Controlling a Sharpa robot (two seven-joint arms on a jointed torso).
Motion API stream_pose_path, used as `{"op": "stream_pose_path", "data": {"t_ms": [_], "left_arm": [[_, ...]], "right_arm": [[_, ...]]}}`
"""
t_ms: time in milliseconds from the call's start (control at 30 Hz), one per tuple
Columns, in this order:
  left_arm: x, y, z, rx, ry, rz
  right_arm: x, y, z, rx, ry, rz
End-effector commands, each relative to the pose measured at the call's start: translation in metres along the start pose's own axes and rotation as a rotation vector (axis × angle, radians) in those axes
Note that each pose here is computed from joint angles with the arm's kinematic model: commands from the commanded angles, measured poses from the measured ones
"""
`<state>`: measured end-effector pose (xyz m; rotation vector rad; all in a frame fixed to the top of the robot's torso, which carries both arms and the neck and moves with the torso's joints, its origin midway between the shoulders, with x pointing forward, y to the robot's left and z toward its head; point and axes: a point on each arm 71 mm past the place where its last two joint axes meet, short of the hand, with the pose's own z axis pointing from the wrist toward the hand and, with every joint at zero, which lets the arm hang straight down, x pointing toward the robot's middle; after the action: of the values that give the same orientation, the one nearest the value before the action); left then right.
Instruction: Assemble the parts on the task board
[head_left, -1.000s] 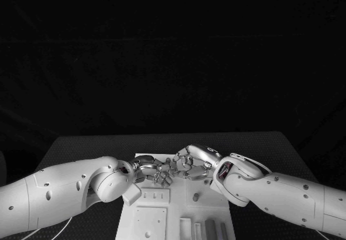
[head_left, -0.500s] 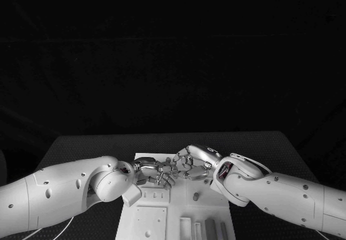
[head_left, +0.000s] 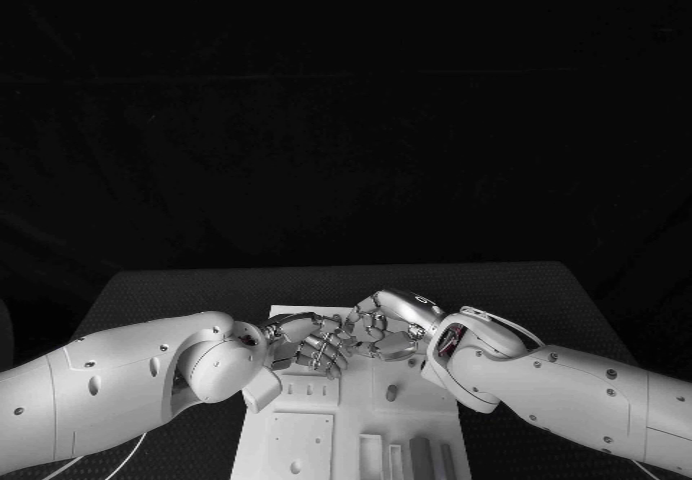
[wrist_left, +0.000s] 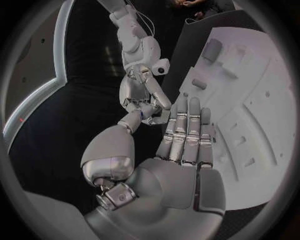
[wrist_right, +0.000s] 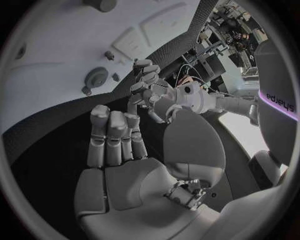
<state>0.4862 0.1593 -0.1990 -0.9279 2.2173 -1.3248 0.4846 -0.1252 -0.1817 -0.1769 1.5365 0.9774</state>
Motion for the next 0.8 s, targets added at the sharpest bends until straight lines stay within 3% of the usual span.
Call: {"op": "stream_pose_path", "data": {"t_ms": [33,800], "left_arm": [[0.0014,-0.0015,0.0,0.015,0.012,-0.01],[-0.001,-0.0015,0.0004,0.016,-0.003,-0.012]], "right_arm": [[0.0019,0.0008,-0.0004,-0.01,0.015,0.005],[0.0036,0.0021,-0.0003,-0.015,0.019,0.009]]}}
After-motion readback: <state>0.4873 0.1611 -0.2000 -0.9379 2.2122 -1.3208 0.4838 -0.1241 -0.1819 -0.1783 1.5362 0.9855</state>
